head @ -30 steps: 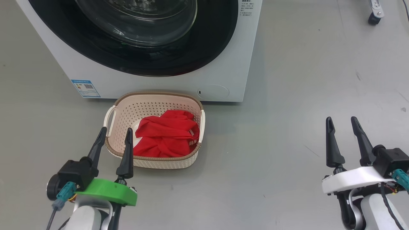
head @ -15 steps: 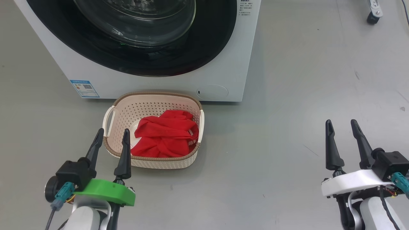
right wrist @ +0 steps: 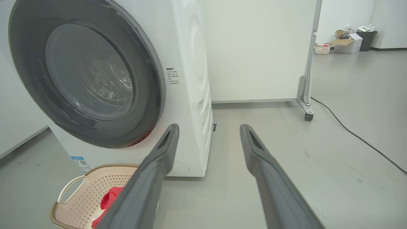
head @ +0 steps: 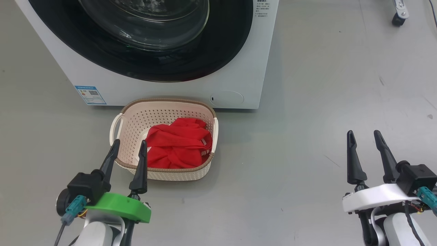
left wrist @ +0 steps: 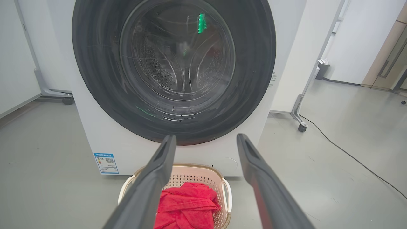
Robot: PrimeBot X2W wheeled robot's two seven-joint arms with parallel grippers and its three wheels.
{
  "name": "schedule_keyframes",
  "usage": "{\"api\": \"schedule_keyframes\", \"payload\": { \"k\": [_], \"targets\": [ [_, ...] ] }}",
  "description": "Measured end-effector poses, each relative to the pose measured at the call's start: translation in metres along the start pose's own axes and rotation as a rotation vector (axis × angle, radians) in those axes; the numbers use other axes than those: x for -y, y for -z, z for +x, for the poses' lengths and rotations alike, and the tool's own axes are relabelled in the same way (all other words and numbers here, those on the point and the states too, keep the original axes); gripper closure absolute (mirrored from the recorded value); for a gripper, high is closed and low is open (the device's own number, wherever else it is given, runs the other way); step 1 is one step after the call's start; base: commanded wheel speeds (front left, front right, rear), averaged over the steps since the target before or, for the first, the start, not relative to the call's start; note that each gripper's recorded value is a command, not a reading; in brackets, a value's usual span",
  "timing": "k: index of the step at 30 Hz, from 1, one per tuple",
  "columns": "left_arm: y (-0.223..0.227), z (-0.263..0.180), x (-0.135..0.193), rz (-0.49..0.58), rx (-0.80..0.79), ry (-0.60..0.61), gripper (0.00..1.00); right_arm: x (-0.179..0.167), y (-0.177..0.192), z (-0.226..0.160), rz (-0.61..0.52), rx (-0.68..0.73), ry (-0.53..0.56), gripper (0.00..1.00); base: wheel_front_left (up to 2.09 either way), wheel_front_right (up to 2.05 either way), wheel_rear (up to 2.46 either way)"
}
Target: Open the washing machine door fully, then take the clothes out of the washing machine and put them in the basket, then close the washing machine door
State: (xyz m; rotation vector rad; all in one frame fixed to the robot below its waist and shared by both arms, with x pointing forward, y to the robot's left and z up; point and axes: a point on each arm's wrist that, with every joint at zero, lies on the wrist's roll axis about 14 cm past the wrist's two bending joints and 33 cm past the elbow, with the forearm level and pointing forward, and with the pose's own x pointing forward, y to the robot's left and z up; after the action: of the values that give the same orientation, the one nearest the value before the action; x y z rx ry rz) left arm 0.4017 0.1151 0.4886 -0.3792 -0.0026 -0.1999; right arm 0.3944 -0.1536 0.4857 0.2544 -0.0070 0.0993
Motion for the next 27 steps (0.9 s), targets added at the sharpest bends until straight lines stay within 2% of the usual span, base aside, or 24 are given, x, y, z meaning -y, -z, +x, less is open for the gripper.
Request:
{"api": "schedule_keyframes", "payload": {
  "k": [23,24,27],
  "targets": [
    [-0.002,-0.001,0.005,-0.001,0.001,0.024,0.0,-0.002,-0.004,-0.001,0.006,0.015,-0.003,0.0,0.0,0.0,0.0],
    [0.002,-0.002,0.005,-0.007,-0.01,0.02,1.0,-0.002,0.0,-0.002,0.01,0.002,0.001,1.0,0.0,0.0,0.0],
    [0.016,-0.008,0.003,-0.017,-0.052,0.004,1.0,-0.002,0.016,-0.008,0.024,-0.044,0.014,1.0,0.0,0.0,0.0]
  ]
}}
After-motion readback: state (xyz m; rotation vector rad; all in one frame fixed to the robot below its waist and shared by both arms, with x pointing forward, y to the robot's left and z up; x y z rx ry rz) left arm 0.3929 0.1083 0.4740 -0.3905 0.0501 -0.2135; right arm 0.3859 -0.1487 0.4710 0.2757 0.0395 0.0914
